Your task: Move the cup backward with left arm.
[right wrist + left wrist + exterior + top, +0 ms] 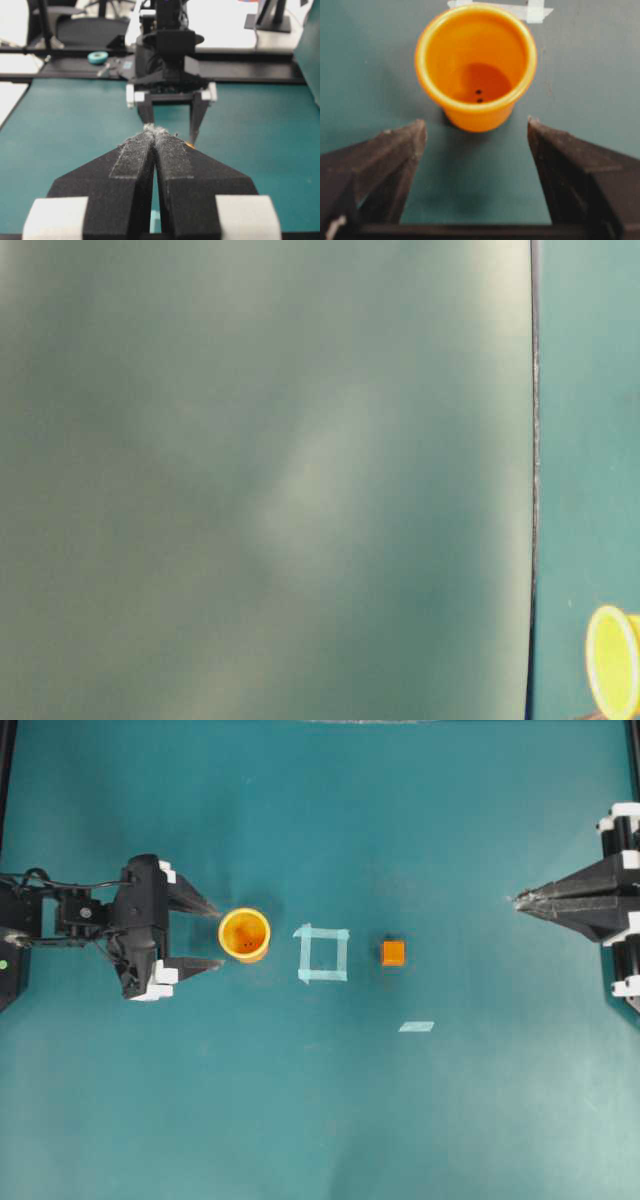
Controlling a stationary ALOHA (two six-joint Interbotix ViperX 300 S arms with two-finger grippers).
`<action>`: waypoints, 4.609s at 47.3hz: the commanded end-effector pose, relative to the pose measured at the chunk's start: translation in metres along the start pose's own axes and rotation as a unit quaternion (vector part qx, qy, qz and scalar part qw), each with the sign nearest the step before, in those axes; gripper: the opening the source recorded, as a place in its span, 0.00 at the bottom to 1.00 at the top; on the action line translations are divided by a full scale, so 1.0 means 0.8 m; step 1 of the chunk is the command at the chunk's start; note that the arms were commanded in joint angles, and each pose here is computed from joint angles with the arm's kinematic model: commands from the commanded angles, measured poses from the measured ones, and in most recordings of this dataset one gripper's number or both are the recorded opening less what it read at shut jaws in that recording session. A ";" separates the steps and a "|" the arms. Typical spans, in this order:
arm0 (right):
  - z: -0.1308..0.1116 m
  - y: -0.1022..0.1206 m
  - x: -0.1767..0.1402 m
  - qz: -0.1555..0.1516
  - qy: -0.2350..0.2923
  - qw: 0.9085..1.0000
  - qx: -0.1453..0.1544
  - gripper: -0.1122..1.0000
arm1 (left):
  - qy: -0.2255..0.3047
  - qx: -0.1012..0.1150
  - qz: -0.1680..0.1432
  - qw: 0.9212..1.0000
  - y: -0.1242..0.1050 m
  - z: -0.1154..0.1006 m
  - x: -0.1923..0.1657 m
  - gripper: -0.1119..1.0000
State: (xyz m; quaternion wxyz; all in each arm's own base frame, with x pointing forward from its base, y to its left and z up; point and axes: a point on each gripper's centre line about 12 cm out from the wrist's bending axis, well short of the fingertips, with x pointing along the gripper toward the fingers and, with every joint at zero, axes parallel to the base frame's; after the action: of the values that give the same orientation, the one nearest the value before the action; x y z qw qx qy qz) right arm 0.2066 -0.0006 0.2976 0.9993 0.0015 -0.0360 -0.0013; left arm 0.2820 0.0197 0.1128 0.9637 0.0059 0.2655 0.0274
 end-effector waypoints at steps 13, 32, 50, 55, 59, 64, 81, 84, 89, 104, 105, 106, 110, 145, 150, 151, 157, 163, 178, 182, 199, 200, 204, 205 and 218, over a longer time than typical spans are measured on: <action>0.019 0.000 0.004 0.000 -0.022 1.000 0.001 0.10 | -0.023 0.004 -0.005 1.000 -0.004 0.011 0.020 0.82; 0.019 0.000 0.003 0.000 -0.021 1.000 0.007 0.10 | -0.038 0.007 -0.005 0.999 -0.004 0.017 0.047 0.82; 0.017 0.000 0.004 0.000 -0.018 1.000 0.010 0.10 | -0.049 0.007 -0.004 0.999 -0.004 0.026 0.058 0.81; 0.017 0.000 0.004 0.000 -0.017 1.000 0.010 0.10 | -0.049 0.007 -0.004 0.999 -0.004 0.026 0.058 0.79; 0.017 0.000 0.004 0.000 -0.018 1.000 0.010 0.10 | -0.050 0.007 -0.004 0.999 -0.004 0.026 0.058 0.74; 0.017 0.000 0.004 0.000 -0.018 1.000 0.010 0.10 | -0.056 0.006 -0.004 0.998 -0.004 0.027 0.057 0.68; 0.017 0.000 0.004 0.000 -0.018 1.000 0.010 0.10 | -0.081 0.008 -0.003 0.997 -0.004 0.035 0.057 0.68; 0.017 0.000 0.004 0.000 -0.018 1.000 0.010 0.10 | -0.079 0.010 -0.003 0.997 -0.004 0.034 0.056 0.68; 0.017 0.000 0.004 0.000 -0.018 1.000 0.010 0.10 | -0.077 0.009 0.000 0.997 -0.001 0.034 0.056 0.68; 0.018 0.000 0.004 0.000 -0.018 1.000 0.011 0.10 | -0.075 -0.017 0.051 0.996 0.047 0.035 0.054 0.68; 0.017 0.000 0.004 0.000 -0.018 1.000 0.011 0.10 | -0.077 -0.020 0.057 0.995 0.053 0.036 0.054 0.68; 0.018 0.000 0.004 0.000 -0.018 1.000 0.011 0.10 | -0.078 -0.022 0.061 0.995 0.056 0.037 0.054 0.68; 0.018 0.000 0.004 0.000 -0.018 1.000 0.011 0.10 | -0.080 -0.028 0.076 0.994 0.071 0.038 0.053 0.68; 0.016 0.000 0.004 0.000 -0.012 1.000 0.010 0.10 | -0.053 -0.088 0.195 0.975 0.197 0.041 0.045 0.68; 0.016 0.000 0.004 -0.001 -0.013 1.000 0.010 0.10 | -0.056 -0.093 0.207 0.972 0.211 0.042 0.044 0.68; 0.016 0.000 0.004 0.000 -0.013 1.000 0.010 0.10 | -0.056 -0.094 0.209 0.972 0.213 0.043 0.043 0.68; 0.016 0.000 0.004 0.000 -0.013 1.000 0.010 0.10 | -0.053 -0.101 0.221 0.969 0.227 0.043 0.041 0.68; 0.016 0.000 0.004 0.000 -0.013 1.000 0.010 0.10 | -0.049 -0.108 0.233 0.965 0.241 0.042 0.038 0.68; 0.016 0.000 0.004 0.000 -0.013 1.000 0.010 0.10 | -0.042 -0.123 0.254 0.959 0.269 0.041 0.036 0.68; 0.016 0.000 0.004 -0.001 -0.012 1.000 0.010 0.10 | -0.039 -0.123 0.256 0.958 0.274 0.041 0.038 0.68; 0.016 0.000 0.004 0.000 -0.013 1.000 0.010 0.10 | -0.034 -0.126 0.256 0.958 0.276 0.038 0.040 0.68; 0.017 0.000 0.004 0.000 -0.014 1.000 0.010 0.10 | -0.035 -0.125 0.256 0.958 0.276 0.039 0.040 0.68; 0.016 0.000 0.004 0.000 -0.013 1.000 0.010 0.10 | -0.034 -0.126 0.256 0.958 0.276 0.038 0.040 0.68; 0.016 0.000 0.004 0.000 -0.012 1.000 0.009 0.10 | -0.032 -0.127 0.256 0.958 0.275 0.037 0.040 0.68; 0.016 0.000 0.004 0.000 -0.013 1.000 0.010 0.10 | -0.032 -0.127 0.256 0.958 0.275 0.037 0.040 0.68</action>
State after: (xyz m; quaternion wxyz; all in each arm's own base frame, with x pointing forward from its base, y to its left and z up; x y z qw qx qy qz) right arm 0.2066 -0.0006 0.2978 0.9994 0.0107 -0.0322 -0.0010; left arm 0.3112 0.2374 0.1179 0.9228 -0.0519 0.2325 0.3029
